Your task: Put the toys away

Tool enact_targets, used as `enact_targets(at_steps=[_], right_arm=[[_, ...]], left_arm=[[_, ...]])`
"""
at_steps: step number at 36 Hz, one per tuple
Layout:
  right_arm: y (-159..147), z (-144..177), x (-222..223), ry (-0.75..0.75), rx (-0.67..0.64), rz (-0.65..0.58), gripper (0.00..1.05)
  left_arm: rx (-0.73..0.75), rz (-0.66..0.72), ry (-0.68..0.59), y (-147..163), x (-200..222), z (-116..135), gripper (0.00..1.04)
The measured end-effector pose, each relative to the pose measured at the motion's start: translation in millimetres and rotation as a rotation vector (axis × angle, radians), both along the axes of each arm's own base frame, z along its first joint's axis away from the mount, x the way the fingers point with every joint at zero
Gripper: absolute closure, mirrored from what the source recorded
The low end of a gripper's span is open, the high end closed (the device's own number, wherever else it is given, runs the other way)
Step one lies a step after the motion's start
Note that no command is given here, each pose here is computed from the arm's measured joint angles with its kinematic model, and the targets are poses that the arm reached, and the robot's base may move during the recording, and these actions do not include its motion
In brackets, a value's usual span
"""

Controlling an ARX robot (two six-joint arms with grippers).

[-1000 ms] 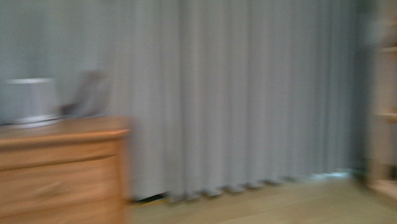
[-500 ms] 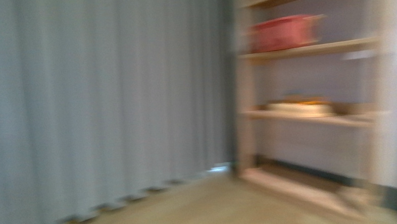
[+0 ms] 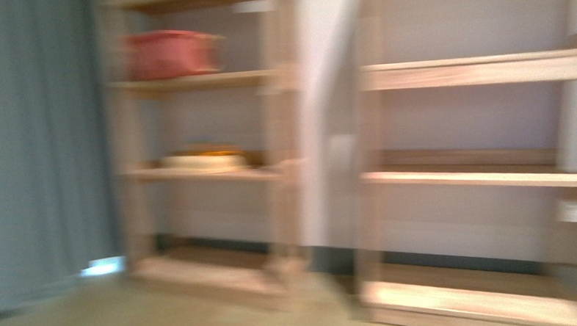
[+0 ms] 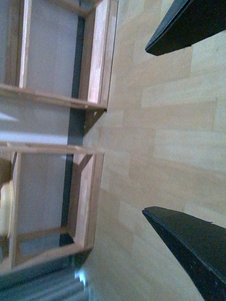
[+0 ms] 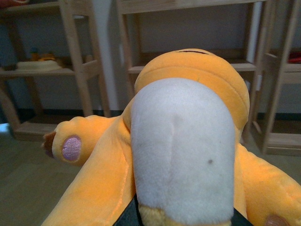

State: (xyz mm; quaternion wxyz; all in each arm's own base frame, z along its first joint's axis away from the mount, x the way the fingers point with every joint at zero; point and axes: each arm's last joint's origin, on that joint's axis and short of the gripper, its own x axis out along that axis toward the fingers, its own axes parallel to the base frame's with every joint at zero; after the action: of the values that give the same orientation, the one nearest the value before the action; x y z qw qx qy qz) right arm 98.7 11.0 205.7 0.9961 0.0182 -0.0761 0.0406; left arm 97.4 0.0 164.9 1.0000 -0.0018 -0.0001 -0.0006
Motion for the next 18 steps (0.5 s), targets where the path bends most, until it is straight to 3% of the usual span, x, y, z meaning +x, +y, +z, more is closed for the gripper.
enact_targets(at_steps=[18], right_arm=[[-0.1, 0.3, -0.1, -0.002, -0.002, 0.004, 0.96]], left_arm=[[0.0, 0.0, -0.001, 0.0, 0.0, 0.1, 0.06]])
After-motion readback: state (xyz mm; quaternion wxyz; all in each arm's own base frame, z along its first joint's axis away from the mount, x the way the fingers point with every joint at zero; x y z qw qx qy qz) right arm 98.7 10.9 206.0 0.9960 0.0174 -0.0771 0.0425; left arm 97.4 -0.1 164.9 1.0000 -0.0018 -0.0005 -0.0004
